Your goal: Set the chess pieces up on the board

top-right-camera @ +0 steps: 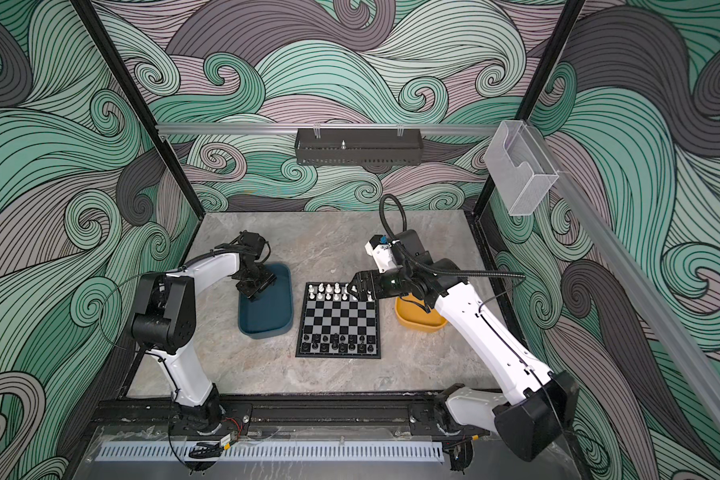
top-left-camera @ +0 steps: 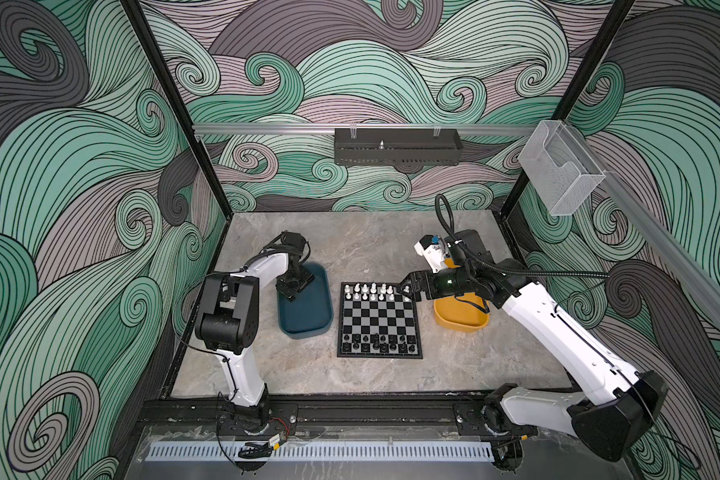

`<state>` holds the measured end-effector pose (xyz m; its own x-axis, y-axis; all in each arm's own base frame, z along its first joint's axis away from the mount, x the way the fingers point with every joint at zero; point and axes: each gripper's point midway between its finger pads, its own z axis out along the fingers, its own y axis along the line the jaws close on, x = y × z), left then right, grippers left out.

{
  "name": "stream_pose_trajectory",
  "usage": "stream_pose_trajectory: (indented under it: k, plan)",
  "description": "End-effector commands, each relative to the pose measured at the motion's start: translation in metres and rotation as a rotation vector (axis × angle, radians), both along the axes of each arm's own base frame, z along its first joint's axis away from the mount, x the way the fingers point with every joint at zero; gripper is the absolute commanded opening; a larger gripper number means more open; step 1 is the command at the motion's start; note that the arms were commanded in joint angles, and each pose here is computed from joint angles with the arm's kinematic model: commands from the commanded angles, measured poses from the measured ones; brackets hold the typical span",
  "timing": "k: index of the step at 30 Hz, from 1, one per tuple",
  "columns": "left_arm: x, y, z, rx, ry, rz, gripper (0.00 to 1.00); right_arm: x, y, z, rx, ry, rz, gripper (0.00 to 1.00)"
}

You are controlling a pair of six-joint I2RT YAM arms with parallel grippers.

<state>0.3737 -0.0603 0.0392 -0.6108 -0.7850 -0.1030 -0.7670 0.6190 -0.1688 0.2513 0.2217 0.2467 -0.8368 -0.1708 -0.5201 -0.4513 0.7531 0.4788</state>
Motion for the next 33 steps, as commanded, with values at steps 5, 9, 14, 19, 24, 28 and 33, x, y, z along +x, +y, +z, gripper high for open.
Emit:
stream_pose_trajectory:
  k: [5,9,14,19,24,28,33]
  plan:
    - [0.035,0.017,0.007,0.086,-0.062,0.037,0.61,-0.004,0.001,0.002,0.028,-0.003,0.018,0.94]
    - [0.041,0.017,0.001,0.099,-0.034,0.007,0.53,-0.004,-0.001,0.005,0.029,-0.016,0.014,0.95]
    - [0.034,0.017,-0.009,0.096,0.002,0.003,0.51,-0.003,-0.005,0.006,0.035,-0.016,0.004,0.95]
    - [0.031,0.016,-0.012,0.09,0.014,-0.004,0.52,-0.003,-0.006,0.004,0.041,-0.004,-0.001,0.95]
    - [0.035,0.013,-0.018,0.08,0.026,-0.04,0.49,-0.002,-0.007,0.006,0.046,-0.008,-0.007,0.95]
    - [0.042,0.006,-0.007,0.066,-0.017,-0.113,0.51,-0.002,-0.007,0.002,0.049,0.004,-0.008,0.95]
    - [0.044,0.012,0.026,0.123,-0.052,-0.175,0.55,-0.001,-0.003,-0.003,0.062,0.024,-0.011,0.95]
